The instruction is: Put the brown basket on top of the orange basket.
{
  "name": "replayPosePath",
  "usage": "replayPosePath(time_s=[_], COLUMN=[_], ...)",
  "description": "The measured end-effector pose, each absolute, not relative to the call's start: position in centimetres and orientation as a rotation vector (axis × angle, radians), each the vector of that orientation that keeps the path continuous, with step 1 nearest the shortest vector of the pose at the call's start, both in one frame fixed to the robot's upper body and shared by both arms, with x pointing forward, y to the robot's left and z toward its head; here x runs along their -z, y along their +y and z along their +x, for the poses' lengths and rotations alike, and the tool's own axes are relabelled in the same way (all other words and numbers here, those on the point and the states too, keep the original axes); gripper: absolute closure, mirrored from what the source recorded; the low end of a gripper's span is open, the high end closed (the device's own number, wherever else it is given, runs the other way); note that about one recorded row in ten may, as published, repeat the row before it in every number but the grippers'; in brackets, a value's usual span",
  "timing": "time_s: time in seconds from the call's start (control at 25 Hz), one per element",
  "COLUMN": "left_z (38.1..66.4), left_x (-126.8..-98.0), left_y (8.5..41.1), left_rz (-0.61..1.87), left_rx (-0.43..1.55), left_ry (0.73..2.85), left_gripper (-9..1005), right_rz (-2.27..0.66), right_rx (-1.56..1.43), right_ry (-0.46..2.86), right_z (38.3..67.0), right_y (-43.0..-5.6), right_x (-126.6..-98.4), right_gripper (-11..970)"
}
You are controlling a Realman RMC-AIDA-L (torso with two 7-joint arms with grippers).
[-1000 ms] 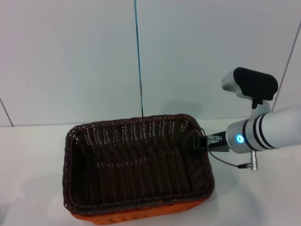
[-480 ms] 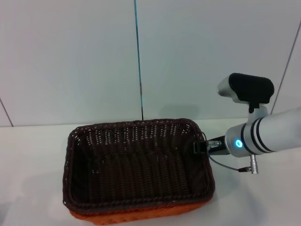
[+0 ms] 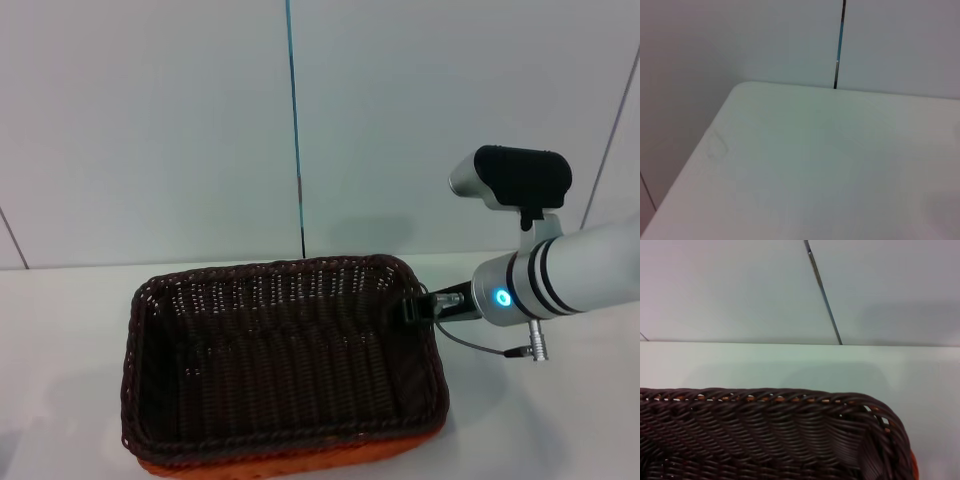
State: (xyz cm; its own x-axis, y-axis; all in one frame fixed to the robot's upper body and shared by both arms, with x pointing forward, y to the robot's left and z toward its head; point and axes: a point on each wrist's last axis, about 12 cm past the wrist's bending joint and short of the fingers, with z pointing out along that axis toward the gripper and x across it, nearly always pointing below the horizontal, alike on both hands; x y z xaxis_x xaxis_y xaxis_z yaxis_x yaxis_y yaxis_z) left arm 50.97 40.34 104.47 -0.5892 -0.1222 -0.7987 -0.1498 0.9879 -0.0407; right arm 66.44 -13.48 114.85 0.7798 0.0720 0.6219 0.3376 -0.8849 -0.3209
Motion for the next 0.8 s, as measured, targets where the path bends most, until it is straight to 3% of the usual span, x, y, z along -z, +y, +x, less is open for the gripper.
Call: replayPosePath(time_s=[0.4,0.8], left_z=[51.5,52.9], left_x=[-104.9,-105.4], left_y=[40.4,40.2], left_rz=[-0.199,-0.26], left_rx=[-0.033,-0.003], left_ry=[2.186,2.154], left_gripper=[77,76], right_rz=[-2.571,-2.549], right_rx=[0.934,1.314], right_ry=[-0.321,-0.4], right_z=[67.0,68.9], right_y=[-14.6,-16.1], right_x=[-115.7,-120.3], right_gripper=[469,71])
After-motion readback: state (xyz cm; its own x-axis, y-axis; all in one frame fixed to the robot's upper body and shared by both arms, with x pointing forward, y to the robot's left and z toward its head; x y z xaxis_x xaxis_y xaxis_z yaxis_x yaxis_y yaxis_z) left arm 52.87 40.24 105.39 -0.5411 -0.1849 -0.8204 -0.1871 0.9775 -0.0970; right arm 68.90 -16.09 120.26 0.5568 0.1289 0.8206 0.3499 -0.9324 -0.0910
